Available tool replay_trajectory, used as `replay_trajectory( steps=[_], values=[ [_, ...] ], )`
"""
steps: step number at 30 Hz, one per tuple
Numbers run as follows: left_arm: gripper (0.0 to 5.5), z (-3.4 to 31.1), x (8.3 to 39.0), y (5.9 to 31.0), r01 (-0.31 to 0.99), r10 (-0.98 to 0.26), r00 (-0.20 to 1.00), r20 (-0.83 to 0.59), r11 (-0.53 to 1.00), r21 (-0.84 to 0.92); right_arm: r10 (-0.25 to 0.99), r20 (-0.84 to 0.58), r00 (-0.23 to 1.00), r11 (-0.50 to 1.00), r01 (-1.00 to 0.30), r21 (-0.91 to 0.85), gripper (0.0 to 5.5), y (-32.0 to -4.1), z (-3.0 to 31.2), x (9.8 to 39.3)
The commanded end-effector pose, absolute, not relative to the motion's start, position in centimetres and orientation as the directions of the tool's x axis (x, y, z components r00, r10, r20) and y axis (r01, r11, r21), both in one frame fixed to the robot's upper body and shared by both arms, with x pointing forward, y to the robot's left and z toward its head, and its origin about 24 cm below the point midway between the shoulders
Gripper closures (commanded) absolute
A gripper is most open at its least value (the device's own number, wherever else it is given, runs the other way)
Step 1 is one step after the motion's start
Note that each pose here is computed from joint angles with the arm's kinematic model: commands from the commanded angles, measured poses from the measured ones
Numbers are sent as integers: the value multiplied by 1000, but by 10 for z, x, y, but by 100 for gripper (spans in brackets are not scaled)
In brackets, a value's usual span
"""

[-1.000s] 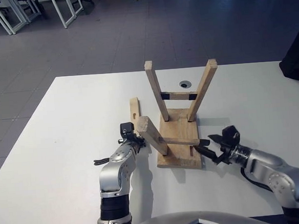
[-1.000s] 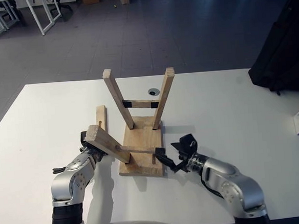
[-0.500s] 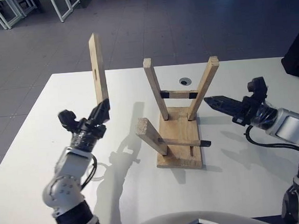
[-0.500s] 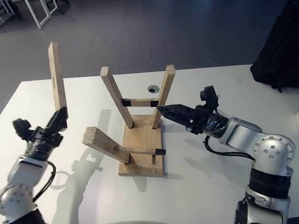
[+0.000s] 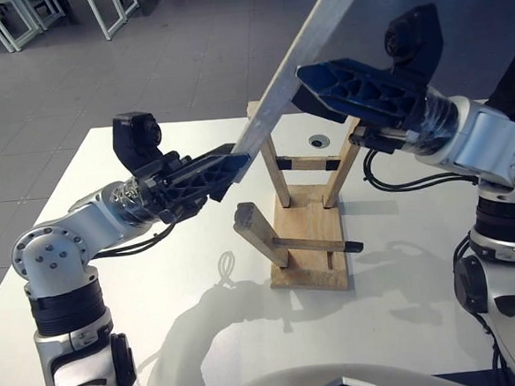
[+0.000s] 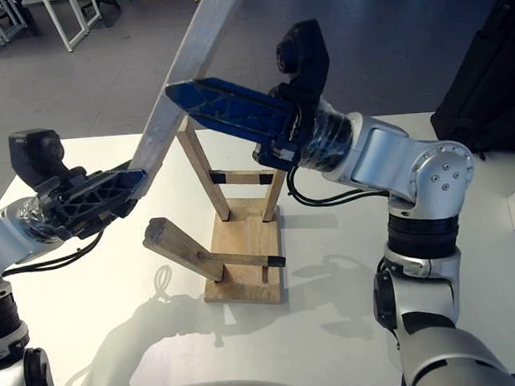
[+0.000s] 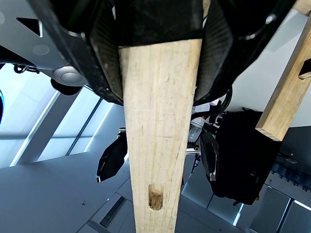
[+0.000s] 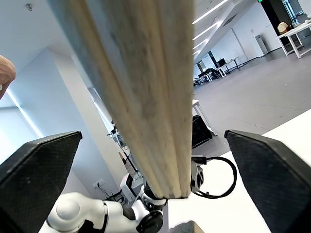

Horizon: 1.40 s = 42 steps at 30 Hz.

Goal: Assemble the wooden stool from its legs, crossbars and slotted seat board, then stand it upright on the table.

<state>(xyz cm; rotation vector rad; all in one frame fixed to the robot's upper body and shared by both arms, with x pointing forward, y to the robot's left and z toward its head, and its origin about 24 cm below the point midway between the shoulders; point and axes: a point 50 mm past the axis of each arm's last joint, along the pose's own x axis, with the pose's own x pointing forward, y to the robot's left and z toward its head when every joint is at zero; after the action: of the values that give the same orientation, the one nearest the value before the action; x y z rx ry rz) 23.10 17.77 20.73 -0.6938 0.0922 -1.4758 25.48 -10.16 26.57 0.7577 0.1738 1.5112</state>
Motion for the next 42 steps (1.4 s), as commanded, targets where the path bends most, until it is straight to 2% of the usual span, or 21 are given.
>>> replay_trajectory(
  steps=[1, 14, 19, 20, 23, 28, 30, 33, 34, 36, 39, 42],
  values=[
    [343, 204, 231, 177, 877, -947, 115, 299, -45, -479, 924, 367, 105, -127, -822, 555, 70, -97, 272, 256],
    [343, 198, 236, 187, 883, -956, 147, 254, 11, -468, 926, 347, 147, -80, -824, 561, 310, -98, 266, 258],
    [343, 200, 239, 189, 873, -948, 141, 287, -17, -487, 915, 371, 158, -78, -833, 547, 325, -100, 271, 261],
    [306, 203, 239, 190, 873, -943, 132, 305, -35, -486, 912, 372, 173, -63, -837, 544, 326, -102, 272, 263],
    [258, 205, 240, 198, 875, -940, 153, 305, -15, -484, 894, 370, 254, 16, -842, 539, 344, -122, 278, 268],
    [179, 197, 242, 218, 865, -917, 322, 236, 183, -467, 824, 346, 449, 225, -819, 527, 346, -180, 285, 263],
    [174, 187, 234, 221, 844, -888, 411, 205, 285, -455, 821, 261, 508, 312, -782, 539, 346, -197, 274, 256],
    [174, 167, 219, 219, 793, -823, 541, 173, 431, -430, 831, 160, 533, 398, -770, 499, 346, -211, 252, 244],
    [174, 158, 218, 217, 753, -781, 604, 157, 495, -434, 821, 148, 551, 440, -777, 450, 346, -216, 240, 241],
    [174, 139, 214, 214, 684, -721, 685, 108, 584, -438, 833, 23, 553, 510, -783, 356, 346, -224, 206, 236],
    [174, 124, 210, 208, 641, -690, 720, 75, 619, -455, 896, -128, 425, 444, -858, 257, 346, -233, 158, 225],
    [174, 118, 211, 206, 624, -681, 731, 47, 639, -450, 925, -170, 339, 360, -926, 113, 346, -234, 139, 220]
  ],
)
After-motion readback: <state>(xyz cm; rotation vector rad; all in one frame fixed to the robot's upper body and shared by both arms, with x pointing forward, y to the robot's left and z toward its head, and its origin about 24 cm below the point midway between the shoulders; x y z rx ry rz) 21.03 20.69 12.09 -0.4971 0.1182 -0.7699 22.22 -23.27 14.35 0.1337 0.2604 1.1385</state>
